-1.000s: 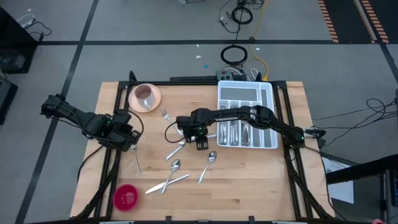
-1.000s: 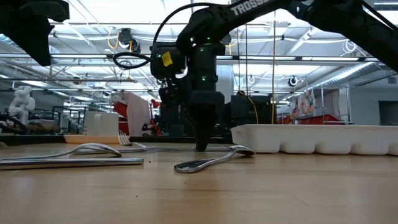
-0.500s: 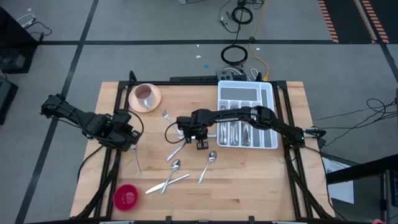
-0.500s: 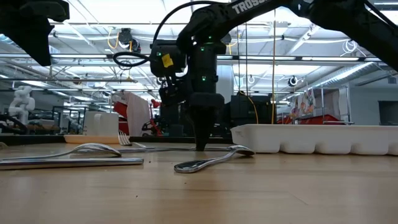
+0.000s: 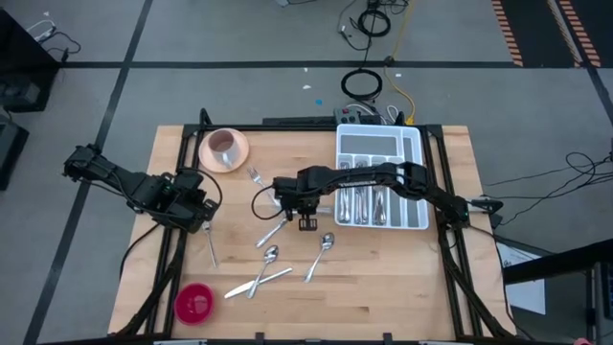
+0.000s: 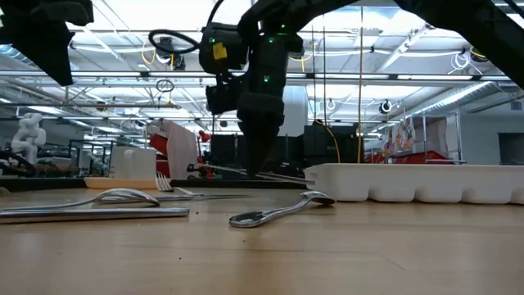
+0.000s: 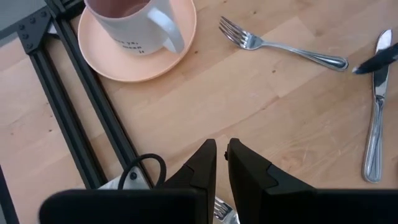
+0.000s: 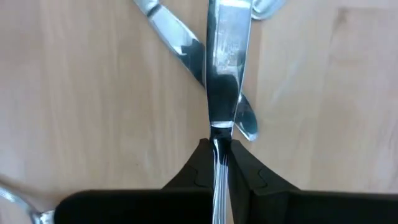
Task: Sort silverware
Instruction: Put the top silver knife into the white silverware tray
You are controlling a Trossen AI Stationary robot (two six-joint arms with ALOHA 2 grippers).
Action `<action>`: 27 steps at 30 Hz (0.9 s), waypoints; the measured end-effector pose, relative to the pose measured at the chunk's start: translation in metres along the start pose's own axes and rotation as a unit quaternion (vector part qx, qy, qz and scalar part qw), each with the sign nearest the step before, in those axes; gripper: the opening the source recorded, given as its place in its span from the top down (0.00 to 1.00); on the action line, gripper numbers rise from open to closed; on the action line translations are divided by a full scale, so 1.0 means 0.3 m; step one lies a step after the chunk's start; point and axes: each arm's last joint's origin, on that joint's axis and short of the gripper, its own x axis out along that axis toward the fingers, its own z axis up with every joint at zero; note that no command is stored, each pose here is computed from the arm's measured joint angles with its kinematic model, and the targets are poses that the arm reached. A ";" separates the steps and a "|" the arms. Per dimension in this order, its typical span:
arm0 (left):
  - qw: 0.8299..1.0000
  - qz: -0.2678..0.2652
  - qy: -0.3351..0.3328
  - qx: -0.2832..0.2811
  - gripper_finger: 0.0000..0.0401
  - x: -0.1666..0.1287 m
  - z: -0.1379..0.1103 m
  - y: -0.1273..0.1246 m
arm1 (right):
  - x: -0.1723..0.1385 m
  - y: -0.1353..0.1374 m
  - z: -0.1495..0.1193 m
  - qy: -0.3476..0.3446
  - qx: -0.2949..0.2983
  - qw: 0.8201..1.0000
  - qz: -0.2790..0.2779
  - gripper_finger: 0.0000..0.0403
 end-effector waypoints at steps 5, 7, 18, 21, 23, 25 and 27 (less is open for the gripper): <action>1.000 0.000 0.000 0.003 0.88 0.000 0.000 0.000 | -0.007 -0.001 -0.006 0.007 0.025 1.000 -0.002 1.00; 1.000 0.000 0.000 0.002 0.88 0.000 0.000 0.000 | -0.020 -0.010 -0.008 0.006 0.045 0.999 -0.003 1.00; 1.000 0.000 0.000 0.003 0.88 0.000 0.000 0.000 | -0.212 -0.144 -0.056 -0.027 0.246 0.969 -0.020 1.00; 1.000 0.000 0.000 0.003 0.88 0.000 0.000 0.000 | -0.276 -0.176 -0.080 -0.037 0.290 0.955 -0.048 1.00; 1.000 0.000 -0.001 0.003 0.88 0.000 0.000 0.000 | -0.309 -0.196 -0.097 -0.041 0.317 0.945 -0.069 1.00; 1.000 0.000 -0.004 0.003 0.88 0.000 0.001 0.000 | -0.329 -0.219 -0.117 -0.035 0.346 0.933 -0.088 1.00; 1.000 0.001 -0.006 0.003 0.88 0.000 0.001 0.000 | -0.342 -0.235 -0.137 -0.021 0.371 0.923 -0.098 1.00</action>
